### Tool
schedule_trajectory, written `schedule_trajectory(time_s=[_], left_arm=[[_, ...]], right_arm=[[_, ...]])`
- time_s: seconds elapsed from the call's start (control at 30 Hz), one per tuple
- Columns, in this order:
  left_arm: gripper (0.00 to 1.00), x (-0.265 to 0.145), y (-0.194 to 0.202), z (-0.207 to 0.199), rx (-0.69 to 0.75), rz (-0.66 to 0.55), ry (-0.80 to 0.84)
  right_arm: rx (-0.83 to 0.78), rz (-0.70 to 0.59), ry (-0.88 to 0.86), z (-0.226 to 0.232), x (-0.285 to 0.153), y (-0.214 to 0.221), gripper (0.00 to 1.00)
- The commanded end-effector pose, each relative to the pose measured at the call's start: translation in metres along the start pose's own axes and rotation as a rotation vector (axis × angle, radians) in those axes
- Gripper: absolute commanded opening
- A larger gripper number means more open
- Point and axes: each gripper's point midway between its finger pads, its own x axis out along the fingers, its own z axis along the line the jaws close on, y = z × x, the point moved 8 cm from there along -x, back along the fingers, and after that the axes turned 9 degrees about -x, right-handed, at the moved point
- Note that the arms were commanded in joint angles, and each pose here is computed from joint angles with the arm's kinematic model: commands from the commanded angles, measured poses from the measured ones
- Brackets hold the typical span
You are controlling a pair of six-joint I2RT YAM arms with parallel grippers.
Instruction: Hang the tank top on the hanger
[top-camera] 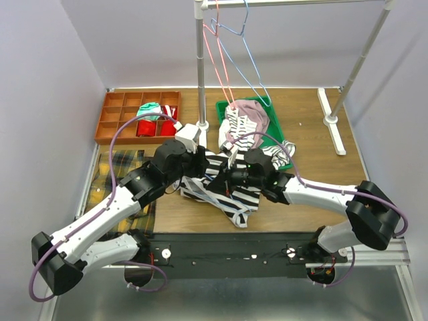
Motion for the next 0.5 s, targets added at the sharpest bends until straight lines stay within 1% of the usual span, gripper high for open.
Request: schedule_trajectory(time_s=[0.0, 0.07, 0.1, 0.13, 0.2, 0.23, 0.33, 0.43, 0.47], left_arm=[[0.61, 0.018, -0.005, -0.008, -0.034, -0.065, 0.029], [0.60, 0.025, -0.004, -0.008, -0.036, -0.052, 0.017], [0.57, 0.029, -0.001, -0.008, -0.037, -0.036, 0.007], [0.48, 0.030, -0.001, -0.007, -0.036, -0.041, -0.006], [0.35, 0.030, 0.001, -0.005, -0.032, -0.044, -0.029], [0.19, 0.030, 0.000, -0.002, -0.031, -0.053, -0.053], [0.00, 0.028, 0.000, 0.000, -0.012, -0.047, -0.077], [0.00, 0.026, -0.001, 0.001, 0.006, -0.042, -0.095], [0.00, 0.025, -0.001, 0.002, 0.021, -0.040, -0.112]], right_arm=[[-0.015, -0.033, 0.006, 0.000, 0.008, -0.008, 0.01], [-0.011, -0.030, 0.010, 0.000, 0.009, -0.007, 0.01], [-0.009, -0.027, 0.014, 0.000, 0.009, -0.007, 0.01], [-0.010, -0.025, 0.021, -0.001, 0.009, -0.007, 0.01], [-0.009, -0.017, 0.043, -0.002, 0.008, -0.006, 0.01], [-0.014, -0.018, 0.051, -0.003, 0.007, -0.007, 0.01], [-0.013, -0.017, 0.081, -0.004, 0.005, -0.010, 0.01], [0.000, -0.002, 0.117, -0.006, 0.004, -0.011, 0.01], [0.004, 0.003, 0.131, -0.007, 0.004, -0.012, 0.07]])
